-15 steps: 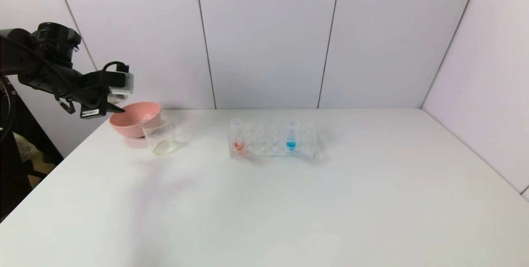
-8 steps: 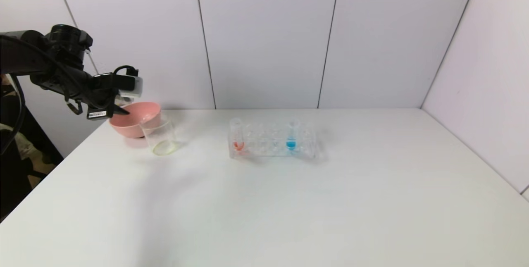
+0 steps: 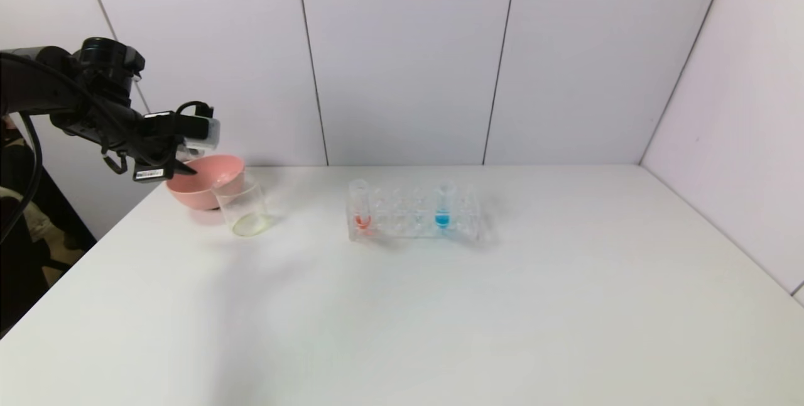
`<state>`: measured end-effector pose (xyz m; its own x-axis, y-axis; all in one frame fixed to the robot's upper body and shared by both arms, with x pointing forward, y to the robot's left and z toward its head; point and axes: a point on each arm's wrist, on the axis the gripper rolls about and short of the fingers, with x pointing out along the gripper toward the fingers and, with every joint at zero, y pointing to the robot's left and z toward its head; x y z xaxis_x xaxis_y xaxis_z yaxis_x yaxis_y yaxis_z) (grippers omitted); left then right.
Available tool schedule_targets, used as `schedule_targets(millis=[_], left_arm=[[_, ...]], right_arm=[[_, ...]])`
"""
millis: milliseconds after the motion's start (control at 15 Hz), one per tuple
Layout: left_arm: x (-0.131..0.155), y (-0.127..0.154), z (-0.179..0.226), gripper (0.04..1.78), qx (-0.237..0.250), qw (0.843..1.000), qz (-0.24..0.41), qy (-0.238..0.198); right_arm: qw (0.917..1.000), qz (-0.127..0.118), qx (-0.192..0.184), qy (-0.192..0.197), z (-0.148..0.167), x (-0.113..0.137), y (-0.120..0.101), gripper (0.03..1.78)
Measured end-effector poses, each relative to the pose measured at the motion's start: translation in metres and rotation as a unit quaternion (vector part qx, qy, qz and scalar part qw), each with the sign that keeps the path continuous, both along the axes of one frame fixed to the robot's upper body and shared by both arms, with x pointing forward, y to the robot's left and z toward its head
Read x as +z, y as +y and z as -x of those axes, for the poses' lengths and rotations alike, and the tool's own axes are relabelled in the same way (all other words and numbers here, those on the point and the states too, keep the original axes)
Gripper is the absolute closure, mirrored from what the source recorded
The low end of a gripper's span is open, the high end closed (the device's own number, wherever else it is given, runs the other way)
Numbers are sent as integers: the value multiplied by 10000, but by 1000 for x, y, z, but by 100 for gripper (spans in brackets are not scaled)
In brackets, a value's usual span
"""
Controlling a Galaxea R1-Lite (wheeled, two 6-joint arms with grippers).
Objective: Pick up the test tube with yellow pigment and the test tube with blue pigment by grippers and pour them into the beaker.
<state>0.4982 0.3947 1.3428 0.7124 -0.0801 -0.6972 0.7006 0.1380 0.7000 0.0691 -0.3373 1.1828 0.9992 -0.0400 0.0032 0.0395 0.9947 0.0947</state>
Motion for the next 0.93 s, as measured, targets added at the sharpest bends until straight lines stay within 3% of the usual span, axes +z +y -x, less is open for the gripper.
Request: schedule_targets(millis=[933], left_arm=[[-1,-4,3,128,580,9978,-144,289]], right_arm=[[10000,0,0,2,0,0,0,10]])
